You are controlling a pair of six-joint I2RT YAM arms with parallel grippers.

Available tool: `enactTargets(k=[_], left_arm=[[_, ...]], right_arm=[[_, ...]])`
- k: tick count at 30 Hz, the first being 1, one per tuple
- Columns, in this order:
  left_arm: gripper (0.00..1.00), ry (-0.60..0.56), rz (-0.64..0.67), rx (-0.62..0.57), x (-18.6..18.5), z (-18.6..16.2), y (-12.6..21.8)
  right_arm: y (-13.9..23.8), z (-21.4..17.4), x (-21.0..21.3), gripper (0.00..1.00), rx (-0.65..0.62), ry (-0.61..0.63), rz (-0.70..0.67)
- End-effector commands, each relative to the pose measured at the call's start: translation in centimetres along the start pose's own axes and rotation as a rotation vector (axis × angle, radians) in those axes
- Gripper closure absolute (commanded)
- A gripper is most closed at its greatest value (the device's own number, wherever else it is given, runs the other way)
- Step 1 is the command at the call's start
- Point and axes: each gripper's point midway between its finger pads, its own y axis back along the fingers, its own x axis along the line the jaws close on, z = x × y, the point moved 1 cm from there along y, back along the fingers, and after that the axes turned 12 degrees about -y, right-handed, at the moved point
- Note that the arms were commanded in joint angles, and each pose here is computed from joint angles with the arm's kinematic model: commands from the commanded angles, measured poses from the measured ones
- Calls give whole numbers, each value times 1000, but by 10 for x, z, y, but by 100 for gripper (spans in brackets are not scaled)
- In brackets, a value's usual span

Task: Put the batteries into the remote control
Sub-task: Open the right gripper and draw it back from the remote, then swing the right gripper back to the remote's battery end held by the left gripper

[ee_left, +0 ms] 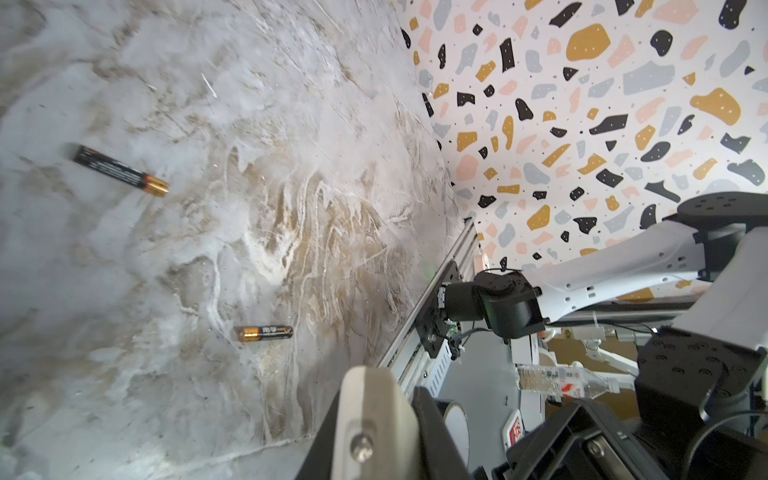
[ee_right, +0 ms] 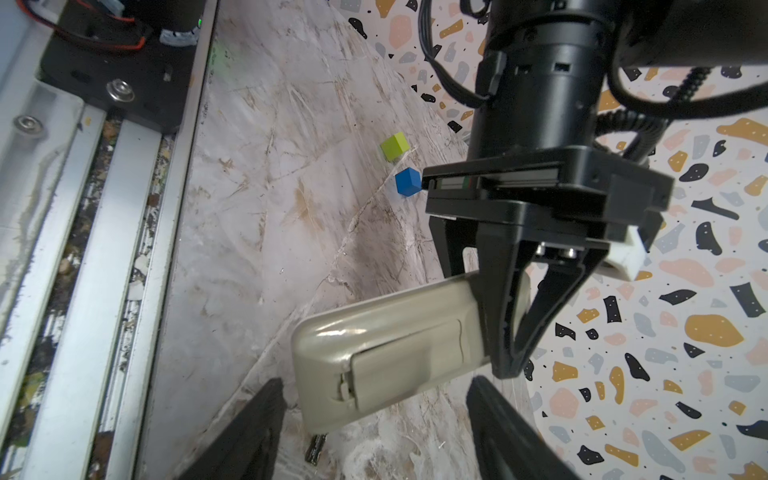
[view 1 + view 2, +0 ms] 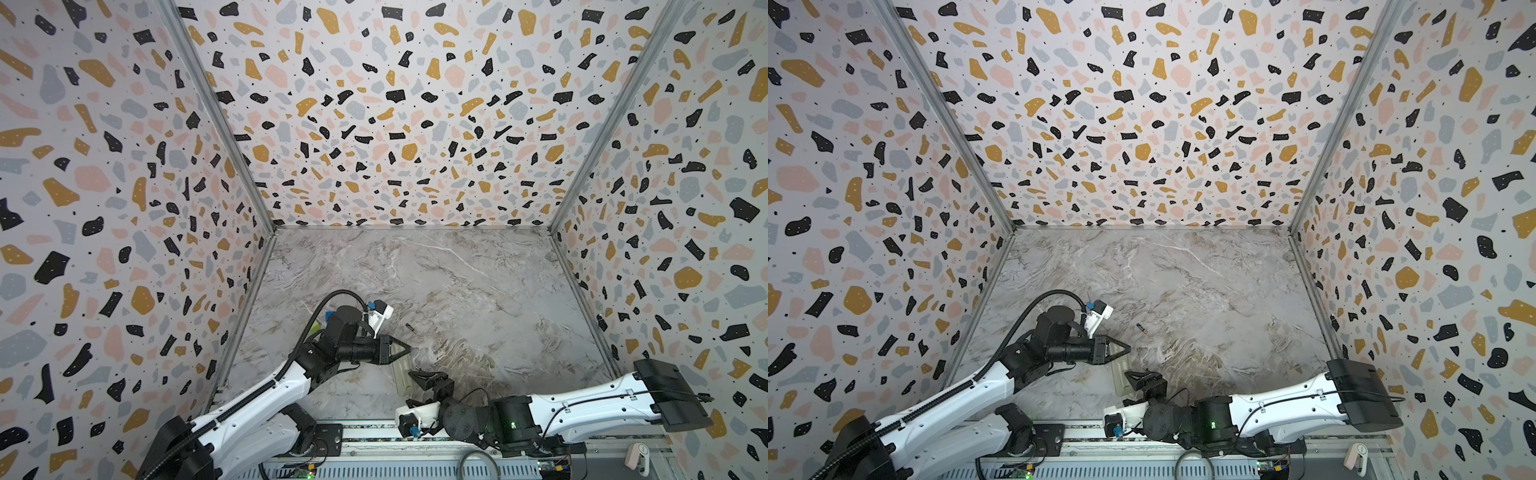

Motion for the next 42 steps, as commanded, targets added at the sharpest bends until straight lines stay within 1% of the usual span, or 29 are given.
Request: enactTargets(k=[1,4,6,8,10,12,15,16,18,23,34,38,42], left_arm=[[100,-14,48,-129,6,29,6],[100,6,97,-209,17,39,8],[100,15,148,-246,26,44,9],[100,26,185,-279,33,47,12],[100,37,208,-316,36,51,16],[100,50,218,-352,36,55,18],[100,42,255,-384,36,59,21],[100,65,256,-394,34,60,21],[100,65,268,-409,29,63,20],[100,40,309,-395,25,63,13],[100,17,307,-378,21,57,4],[100,12,305,-382,19,57,4],[100,10,305,-374,19,54,2]], right_arm=[[18,29,-30,28,-122,-259,-33],[27,36,-61,29,-172,-512,-15],[30,30,-83,29,-190,-680,3],[31,20,-98,29,-199,-812,20],[32,11,-104,29,-204,-903,57],[27,0,-108,29,-175,-971,84],[17,-10,-102,29,-118,-1004,131],[13,-12,-99,29,-99,-1007,143],[3,-16,-91,30,-47,-1012,178],[-16,-21,-78,30,29,-1022,223],[-41,-32,-66,32,102,-1054,266],[-48,-38,-65,33,127,-1062,251],[-50,-38,-67,34,121,-1067,243]])
